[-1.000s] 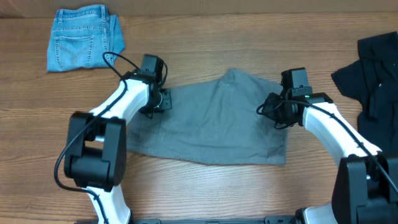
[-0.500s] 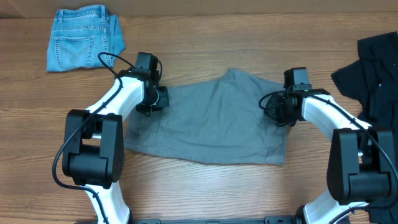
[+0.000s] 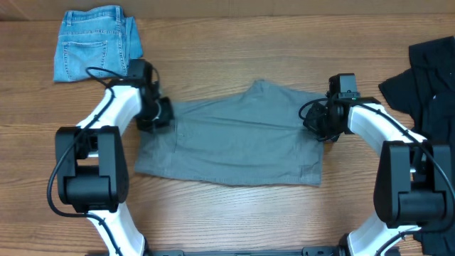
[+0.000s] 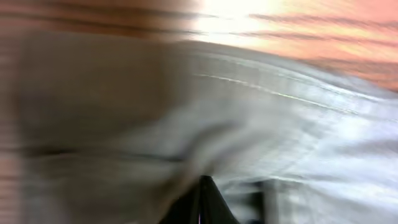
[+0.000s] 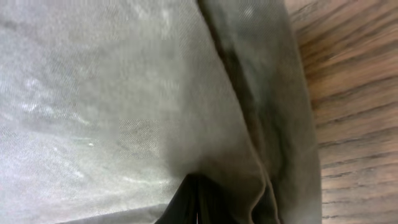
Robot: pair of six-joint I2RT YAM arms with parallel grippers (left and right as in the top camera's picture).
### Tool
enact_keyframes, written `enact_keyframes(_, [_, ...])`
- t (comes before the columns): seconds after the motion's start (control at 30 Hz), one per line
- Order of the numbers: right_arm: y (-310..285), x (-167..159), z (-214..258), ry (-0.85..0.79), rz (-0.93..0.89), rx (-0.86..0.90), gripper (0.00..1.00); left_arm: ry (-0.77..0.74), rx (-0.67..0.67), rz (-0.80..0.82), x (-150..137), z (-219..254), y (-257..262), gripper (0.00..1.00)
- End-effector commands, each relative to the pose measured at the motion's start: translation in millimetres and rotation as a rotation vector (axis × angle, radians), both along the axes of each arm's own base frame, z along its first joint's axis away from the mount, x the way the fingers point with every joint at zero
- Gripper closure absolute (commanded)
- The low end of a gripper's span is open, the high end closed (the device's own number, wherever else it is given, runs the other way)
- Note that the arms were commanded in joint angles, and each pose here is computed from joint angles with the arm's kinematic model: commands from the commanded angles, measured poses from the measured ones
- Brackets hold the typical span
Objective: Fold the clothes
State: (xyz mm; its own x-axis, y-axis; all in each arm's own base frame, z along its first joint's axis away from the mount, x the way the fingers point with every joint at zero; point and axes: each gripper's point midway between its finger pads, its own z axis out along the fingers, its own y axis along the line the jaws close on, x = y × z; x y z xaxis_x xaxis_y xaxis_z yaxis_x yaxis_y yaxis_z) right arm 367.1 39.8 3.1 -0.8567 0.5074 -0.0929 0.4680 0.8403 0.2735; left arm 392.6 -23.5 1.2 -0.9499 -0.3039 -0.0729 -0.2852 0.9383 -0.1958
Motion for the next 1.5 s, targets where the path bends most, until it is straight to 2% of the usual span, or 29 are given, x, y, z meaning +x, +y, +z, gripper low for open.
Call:
enact_keyframes(0.0, [-43,9,2,0.037,-0.066,-0.175,0.96,0.125,0.243,0.108,-28,-30,77,0.96])
enact_keyframes(0.2, [-38,37,87,-0.035,-0.072,-0.144,0.96,-0.018,0.256,0.15,-13,37,79,0.96])
enact_keyframes(0.33, [-12,41,138,-0.132,-0.006,-0.026,0.95,-0.16,0.241,0.148,-12,102,67,0.95])
enact_keyframes(0.47, [9,20,139,-0.075,0.067,-0.002,0.9,-0.199,0.233,0.146,-26,132,55,0.87])
enact_keyframes(0.53, [3,8,133,-0.016,0.017,-0.049,0.82,-0.166,0.231,0.146,-38,134,53,0.87])
enact_keyframes(0.6, [-5,-1,130,0.025,-0.031,-0.097,0.8,-0.133,0.234,0.146,-49,135,54,0.81])
enact_keyframes(0.63, [-6,-4,131,0.035,-0.03,-0.104,0.76,-0.121,0.242,0.153,-53,136,58,0.7])
enact_keyframes(0.67, [-6,-5,131,0.037,-0.022,-0.105,0.72,-0.114,0.248,0.158,-56,137,60,0.52])
enact_keyframes(0.7, [-7,-11,130,0.056,0.003,-0.112,0.21,-0.096,0.272,0.173,-61,137,68,0.0])
enact_keyframes(0.73, [-7,-19,128,0.086,0.031,-0.118,0.0,-0.078,0.28,0.188,-66,136,74,0.0])
enact_keyframes(0.9, [-6,-41,112,0.17,0.08,-0.116,0.0,-0.011,0.347,0.311,-90,135,131,0.0])
enact_keyframes(1.03, [10,-44,98,0.162,0.184,-0.032,0.0,-0.017,0.179,0.244,-90,126,135,0.0])
enact_keyframes(1.27, [13,-48,89,0.17,0.189,-0.015,0.0,-0.028,0.004,0.09,-75,104,113,0.0])
enact_keyframes(1.47, [13,-45,89,0.156,0.188,-0.015,0.0,0.083,-0.042,0.069,-73,58,113,0.0])
